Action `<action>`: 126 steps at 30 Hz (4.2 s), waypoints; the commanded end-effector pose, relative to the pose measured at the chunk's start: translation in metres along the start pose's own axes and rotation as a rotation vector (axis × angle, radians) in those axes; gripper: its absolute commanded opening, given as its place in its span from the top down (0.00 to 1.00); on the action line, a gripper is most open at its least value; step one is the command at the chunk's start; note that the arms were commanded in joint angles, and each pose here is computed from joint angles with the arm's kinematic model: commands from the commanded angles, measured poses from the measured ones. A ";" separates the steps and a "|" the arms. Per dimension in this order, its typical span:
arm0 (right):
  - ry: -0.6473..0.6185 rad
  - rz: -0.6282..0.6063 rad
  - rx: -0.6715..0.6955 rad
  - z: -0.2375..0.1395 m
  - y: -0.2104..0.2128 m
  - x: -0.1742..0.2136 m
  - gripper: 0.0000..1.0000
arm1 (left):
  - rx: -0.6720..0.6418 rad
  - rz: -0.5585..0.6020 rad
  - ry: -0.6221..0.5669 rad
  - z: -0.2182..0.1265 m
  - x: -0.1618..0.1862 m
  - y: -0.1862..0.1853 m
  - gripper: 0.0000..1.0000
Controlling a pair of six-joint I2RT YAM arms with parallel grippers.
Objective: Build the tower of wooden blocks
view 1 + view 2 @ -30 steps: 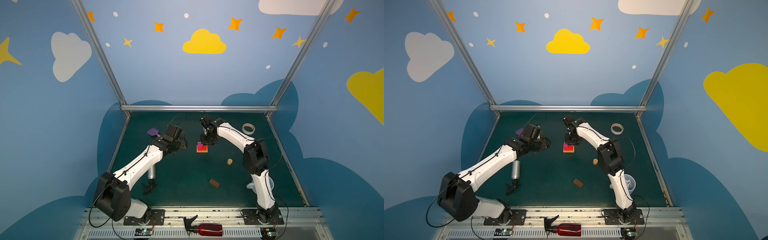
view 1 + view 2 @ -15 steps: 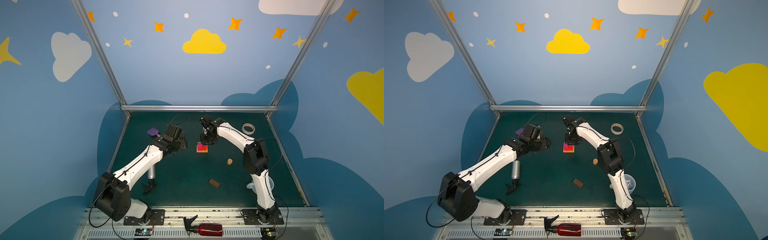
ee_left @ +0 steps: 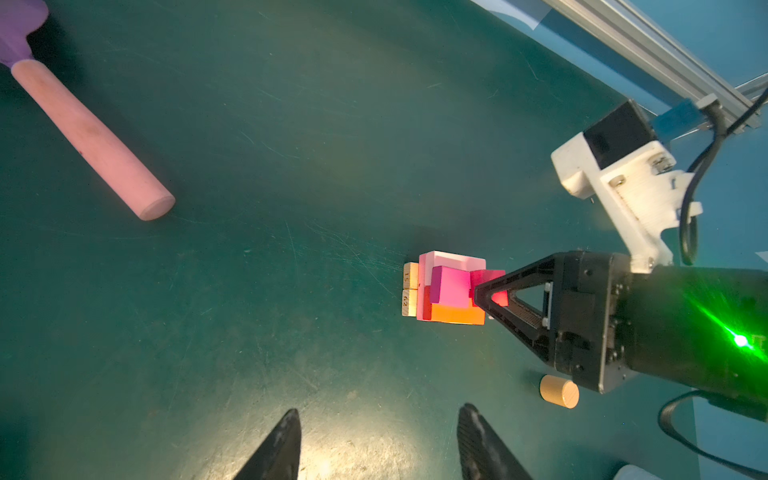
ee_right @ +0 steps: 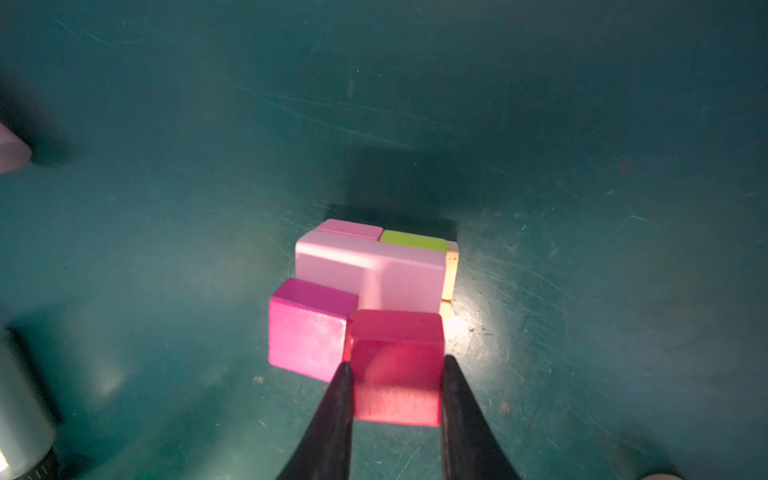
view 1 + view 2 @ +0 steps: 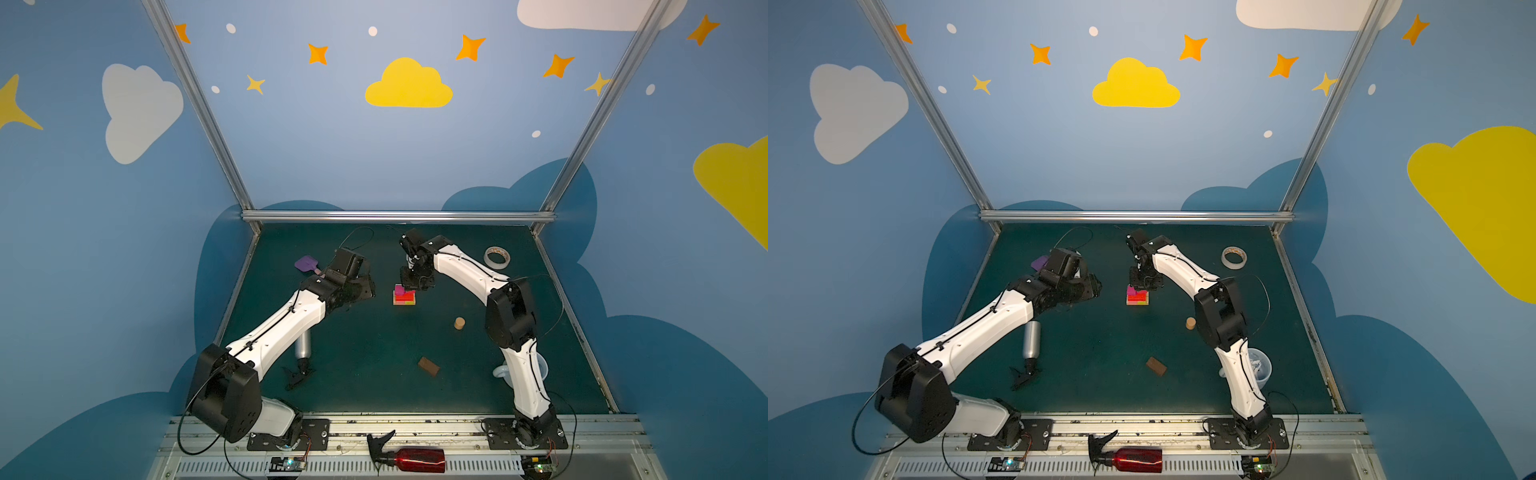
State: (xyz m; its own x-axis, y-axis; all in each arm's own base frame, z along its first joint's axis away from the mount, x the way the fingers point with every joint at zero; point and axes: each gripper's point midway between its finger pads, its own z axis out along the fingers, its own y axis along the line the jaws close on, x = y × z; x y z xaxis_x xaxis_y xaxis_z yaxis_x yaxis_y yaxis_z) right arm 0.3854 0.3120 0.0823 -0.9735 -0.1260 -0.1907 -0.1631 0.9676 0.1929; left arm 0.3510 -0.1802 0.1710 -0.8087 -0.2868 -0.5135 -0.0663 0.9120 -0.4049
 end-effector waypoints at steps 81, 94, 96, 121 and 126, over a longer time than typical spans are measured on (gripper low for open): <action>-0.105 0.063 -0.392 -0.035 -0.017 0.001 0.78 | 0.174 0.043 0.293 0.100 0.014 -0.048 0.66; -0.100 0.093 -0.445 -0.023 -0.017 -0.006 0.74 | 0.178 0.014 0.329 0.117 0.017 -0.051 0.70; -0.097 0.096 -0.448 -0.021 -0.017 -0.006 0.75 | 0.178 0.016 0.337 0.118 0.019 -0.052 0.70; -0.059 0.123 -0.439 -0.003 -0.020 -0.004 0.71 | 0.171 0.027 0.382 0.130 0.026 -0.055 0.75; -0.053 0.127 -0.445 0.000 -0.018 -0.003 0.72 | 0.177 0.029 0.388 0.130 0.027 -0.057 0.75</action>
State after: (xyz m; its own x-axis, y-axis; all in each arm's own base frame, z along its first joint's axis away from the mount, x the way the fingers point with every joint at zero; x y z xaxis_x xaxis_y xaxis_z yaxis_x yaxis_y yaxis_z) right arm 0.3903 0.2941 0.0853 -0.9799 0.0067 -0.1992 -0.1172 0.7890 0.6032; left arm 0.4074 -0.2751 0.0810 -0.9694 -0.1153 -0.2166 0.0205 0.8416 -0.5397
